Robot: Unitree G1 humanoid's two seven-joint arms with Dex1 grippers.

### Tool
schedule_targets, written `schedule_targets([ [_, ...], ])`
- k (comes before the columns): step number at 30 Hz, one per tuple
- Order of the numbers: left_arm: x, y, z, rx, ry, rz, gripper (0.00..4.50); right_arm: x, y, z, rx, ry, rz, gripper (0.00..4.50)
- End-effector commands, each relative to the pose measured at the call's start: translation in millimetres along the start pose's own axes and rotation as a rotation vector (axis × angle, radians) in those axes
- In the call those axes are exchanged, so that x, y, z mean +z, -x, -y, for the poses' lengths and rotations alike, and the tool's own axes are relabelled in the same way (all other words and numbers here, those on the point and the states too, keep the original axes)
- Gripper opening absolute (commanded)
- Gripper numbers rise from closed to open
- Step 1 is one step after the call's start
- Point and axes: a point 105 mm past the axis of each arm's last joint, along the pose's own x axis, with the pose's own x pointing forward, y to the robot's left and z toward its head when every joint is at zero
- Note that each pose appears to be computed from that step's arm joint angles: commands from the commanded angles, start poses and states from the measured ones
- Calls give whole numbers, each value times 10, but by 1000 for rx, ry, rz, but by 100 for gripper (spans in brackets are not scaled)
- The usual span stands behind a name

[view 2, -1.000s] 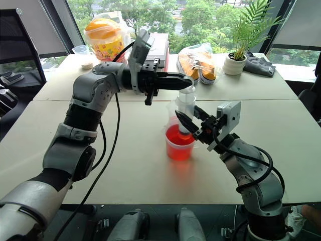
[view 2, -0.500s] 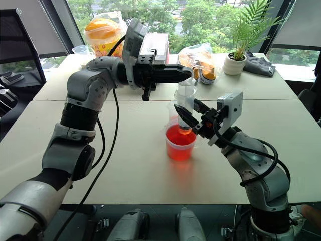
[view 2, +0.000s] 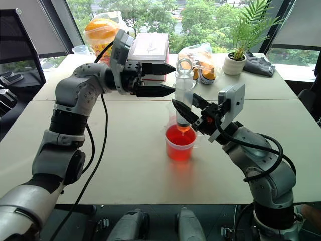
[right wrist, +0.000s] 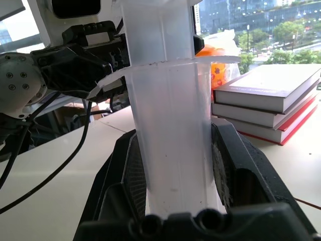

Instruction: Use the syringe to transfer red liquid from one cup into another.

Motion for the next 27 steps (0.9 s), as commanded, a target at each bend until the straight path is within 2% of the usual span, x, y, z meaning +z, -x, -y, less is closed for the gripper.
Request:
schedule_targets([
  [1,92,159,-29,57,-36,0,401,247,-10,-23,18,50,84,142],
  [6,6,350,-90,140,-33,-31,401,509,-177,105,34,76,143,142],
  [10,-25,395,-77,167,-33,-34,401,612,-434,392,25,99,171,142],
  [13,-25,405,-70,182,-36,-31,401,525,-585,594,11,100,167,142],
  [16,16,408,-86,203,-56,-23,401,310,-675,722,2,94,143,142],
  [22,168,311,-232,235,-110,2,401,-11,-681,759,-8,54,113,142],
  [27,281,95,-447,245,-153,25,401,-102,-660,714,-14,36,109,142],
])
